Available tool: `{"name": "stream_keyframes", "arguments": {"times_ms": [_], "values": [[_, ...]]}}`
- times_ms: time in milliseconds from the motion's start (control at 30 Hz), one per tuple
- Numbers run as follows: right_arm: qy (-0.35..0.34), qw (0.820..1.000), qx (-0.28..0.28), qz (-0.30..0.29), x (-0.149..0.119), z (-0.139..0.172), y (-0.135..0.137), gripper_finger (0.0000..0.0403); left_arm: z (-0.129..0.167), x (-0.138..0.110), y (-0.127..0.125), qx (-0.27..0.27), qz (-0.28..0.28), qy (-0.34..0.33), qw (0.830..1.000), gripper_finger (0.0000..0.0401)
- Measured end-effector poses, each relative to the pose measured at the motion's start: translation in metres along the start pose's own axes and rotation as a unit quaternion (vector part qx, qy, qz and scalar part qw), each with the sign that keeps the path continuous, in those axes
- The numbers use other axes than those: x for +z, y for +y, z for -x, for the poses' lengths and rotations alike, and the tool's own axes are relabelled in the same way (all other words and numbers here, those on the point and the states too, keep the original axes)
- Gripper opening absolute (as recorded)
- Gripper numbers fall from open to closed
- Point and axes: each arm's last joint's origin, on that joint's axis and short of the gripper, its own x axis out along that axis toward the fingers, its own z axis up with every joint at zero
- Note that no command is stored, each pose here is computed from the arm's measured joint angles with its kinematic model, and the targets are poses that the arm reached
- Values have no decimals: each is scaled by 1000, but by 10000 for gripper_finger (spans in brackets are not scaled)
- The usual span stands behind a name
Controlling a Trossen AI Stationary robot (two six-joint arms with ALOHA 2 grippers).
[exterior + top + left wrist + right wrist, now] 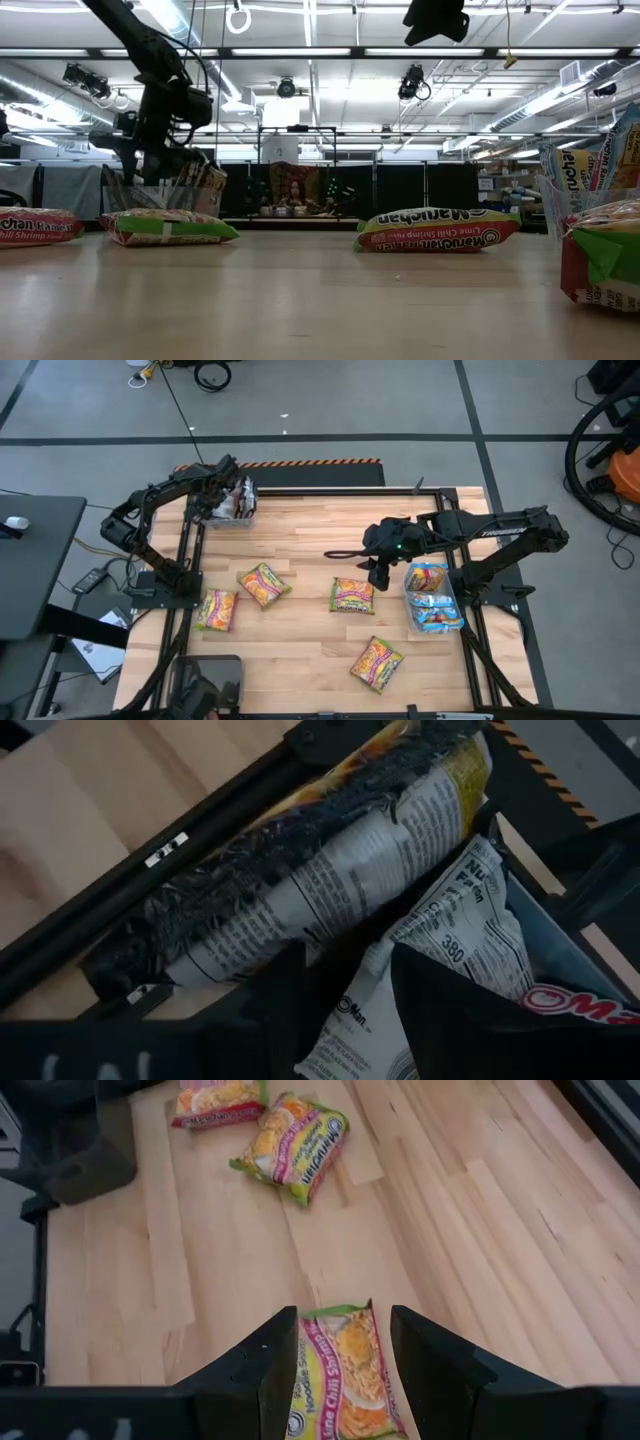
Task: Sort Maruchan noodles
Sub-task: Adjust the black noodle pack in the top transparent bin
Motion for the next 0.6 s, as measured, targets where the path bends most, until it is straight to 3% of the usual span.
{"name": "stream_keyframes", "arguments": {"times_ms": [300, 433, 600], "values": [[-7, 1000, 2, 10, 2, 0, -1, 168, -3, 5, -2, -14, -8, 22, 1000, 142], [-7, 1000, 1, 12, 2, 0, -2, 168, -7, 2, 2, -4, -13, 31, 999, 99], [-7, 1000, 1, 14, 2, 0, -2, 168, -12, -3, 5, -3, -15, 48, 999, 17]]}}
